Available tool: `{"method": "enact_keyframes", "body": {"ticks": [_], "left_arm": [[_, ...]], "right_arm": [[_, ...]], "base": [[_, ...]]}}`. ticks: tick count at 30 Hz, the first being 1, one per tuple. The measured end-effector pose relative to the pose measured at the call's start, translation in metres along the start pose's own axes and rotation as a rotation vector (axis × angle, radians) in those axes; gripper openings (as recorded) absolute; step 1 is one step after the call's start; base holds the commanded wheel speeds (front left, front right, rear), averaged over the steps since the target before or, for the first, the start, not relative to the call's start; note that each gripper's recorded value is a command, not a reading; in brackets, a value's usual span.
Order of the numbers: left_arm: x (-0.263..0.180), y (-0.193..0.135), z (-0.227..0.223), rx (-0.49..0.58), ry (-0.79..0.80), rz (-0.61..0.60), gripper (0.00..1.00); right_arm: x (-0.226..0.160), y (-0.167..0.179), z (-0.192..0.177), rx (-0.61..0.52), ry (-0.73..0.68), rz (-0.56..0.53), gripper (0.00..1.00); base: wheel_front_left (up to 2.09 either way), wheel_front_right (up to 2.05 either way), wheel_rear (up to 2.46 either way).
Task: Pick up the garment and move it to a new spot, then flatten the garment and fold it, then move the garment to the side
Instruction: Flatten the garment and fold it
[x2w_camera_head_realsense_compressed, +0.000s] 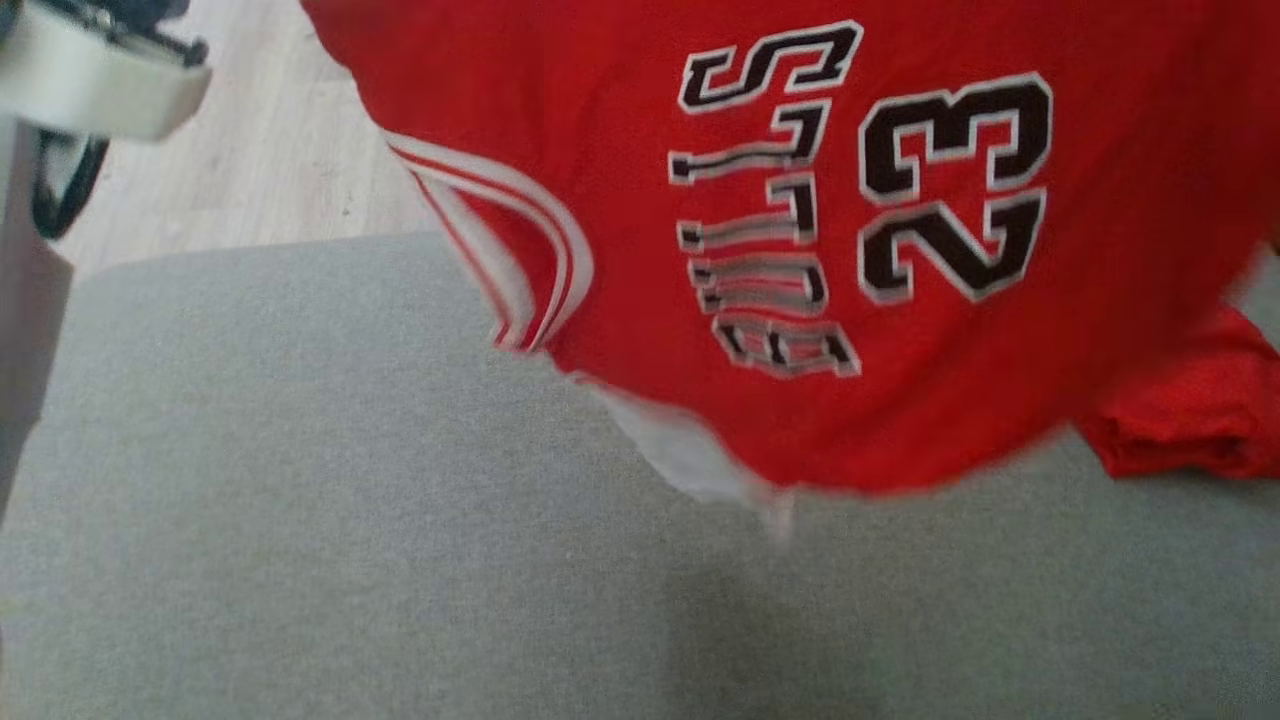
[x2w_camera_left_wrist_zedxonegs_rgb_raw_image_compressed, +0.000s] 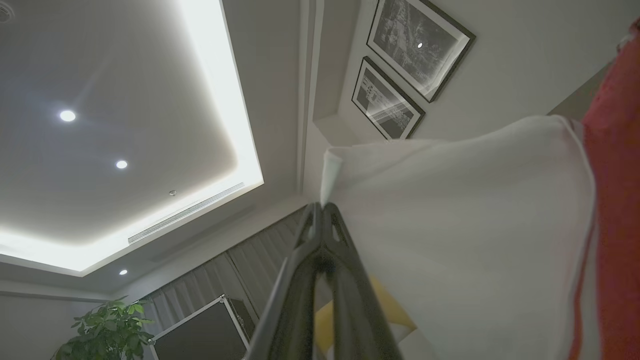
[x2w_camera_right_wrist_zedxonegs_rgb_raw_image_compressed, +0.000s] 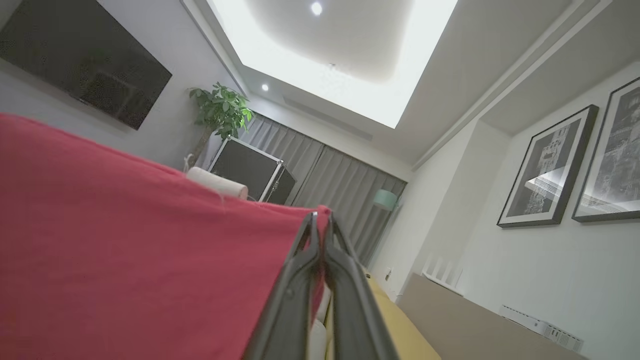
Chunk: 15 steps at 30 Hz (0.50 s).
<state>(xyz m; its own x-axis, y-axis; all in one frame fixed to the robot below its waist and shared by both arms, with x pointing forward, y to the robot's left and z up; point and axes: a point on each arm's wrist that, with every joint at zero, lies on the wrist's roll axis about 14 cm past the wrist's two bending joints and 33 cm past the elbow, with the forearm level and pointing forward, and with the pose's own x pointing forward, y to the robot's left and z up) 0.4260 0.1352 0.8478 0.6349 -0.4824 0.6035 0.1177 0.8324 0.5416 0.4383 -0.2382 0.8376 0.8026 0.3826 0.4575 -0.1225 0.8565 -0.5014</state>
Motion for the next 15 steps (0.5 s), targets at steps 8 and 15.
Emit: {"method": "enact_keyframes", "body": {"ticks": [8, 15], "left_arm": [[0.012, -0.021, -0.08, -0.036, 0.201, -0.088, 0.0], [0.036, -0.004, -0.149, 0.019, 0.273, -0.057, 0.0]], "right_arm": [[0.029, 0.045, -0.082, 0.101, 0.196, 0.07, 0.0], [0.079, 0.071, -0.148, 0.187, 0.258, 0.072, 0.0]], "base": [[0.0, 0.0, 0.0], [0.0, 0.0, 0.0]]}}
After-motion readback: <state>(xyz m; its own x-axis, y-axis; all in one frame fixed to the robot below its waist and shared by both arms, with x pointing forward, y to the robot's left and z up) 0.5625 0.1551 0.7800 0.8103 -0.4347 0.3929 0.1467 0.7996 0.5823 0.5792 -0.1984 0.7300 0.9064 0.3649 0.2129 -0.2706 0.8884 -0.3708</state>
